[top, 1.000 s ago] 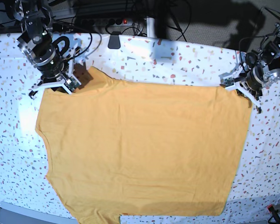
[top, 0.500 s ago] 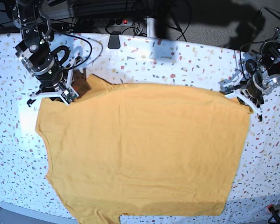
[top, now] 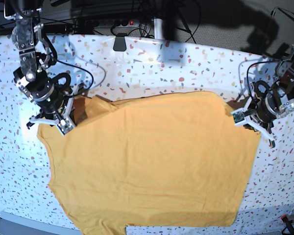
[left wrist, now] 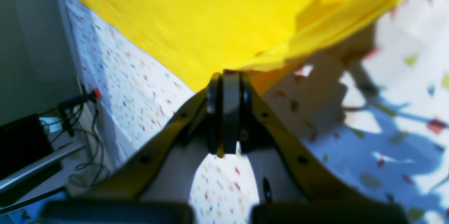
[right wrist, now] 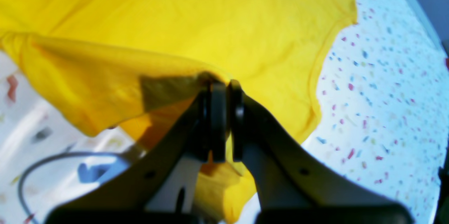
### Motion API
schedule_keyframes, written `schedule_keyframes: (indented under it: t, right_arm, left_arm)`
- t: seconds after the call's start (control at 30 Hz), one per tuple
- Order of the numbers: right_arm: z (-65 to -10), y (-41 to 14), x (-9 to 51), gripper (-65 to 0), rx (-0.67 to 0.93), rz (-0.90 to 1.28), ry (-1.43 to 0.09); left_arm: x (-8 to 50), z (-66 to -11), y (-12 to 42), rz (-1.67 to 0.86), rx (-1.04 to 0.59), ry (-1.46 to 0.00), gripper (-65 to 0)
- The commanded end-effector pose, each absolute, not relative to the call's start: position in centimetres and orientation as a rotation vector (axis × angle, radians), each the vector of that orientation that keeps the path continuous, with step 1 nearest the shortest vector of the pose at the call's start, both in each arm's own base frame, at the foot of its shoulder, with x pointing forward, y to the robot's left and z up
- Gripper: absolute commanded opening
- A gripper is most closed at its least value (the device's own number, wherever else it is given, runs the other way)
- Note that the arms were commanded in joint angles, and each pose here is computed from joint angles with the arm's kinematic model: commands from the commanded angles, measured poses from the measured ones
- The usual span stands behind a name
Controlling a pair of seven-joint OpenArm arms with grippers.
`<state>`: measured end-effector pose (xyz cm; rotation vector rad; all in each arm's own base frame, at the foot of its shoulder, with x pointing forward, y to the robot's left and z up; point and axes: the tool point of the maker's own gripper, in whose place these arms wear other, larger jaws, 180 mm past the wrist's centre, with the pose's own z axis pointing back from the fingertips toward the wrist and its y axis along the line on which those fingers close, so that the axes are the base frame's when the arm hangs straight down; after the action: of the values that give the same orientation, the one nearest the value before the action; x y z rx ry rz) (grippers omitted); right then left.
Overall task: Fold the T-shirt properly
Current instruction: 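Lift the shirt with both grippers and pull it toward the arms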
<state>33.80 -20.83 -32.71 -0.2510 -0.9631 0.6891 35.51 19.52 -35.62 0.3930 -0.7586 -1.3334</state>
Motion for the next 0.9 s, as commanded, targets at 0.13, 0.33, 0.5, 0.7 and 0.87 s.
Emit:
schedule_keyframes:
  t: [0.13,0.33,0.5,0.7,0.87]
  right_arm:
    - [-31.2,-23.1,37.5,-65.0,-0.294,0.642,-1.01]
    - [-30.9,-24.4,40.5,-65.0,-0.287,0.639,-0.994]
    - [-28.7,-24.4,42.7,-65.0,-0.267,0.625,-1.044]
    - [-28.1,-24.3,44.1,-65.0,-0.23,0.658,-1.036]
    - [-28.5,-25.5,45.1,-65.0,-0.228,0.623,-1.012]
  left_arm:
    - [38.4,-31.9,19.7,-1.308,0.448,-0.858,-65.0]
    - [40.4,-32.4,19.8,-1.223,0.455,-0.874,-65.0]
    - [43.0,-32.7,19.1,-1.17,0.406,-0.943,-65.0]
    - [47.1,-31.9,19.9,-1.042,0.442,-0.984,-65.0]
    - [48.5,-33.7,20.5,-0.962,0.383,-0.973,-65.0]
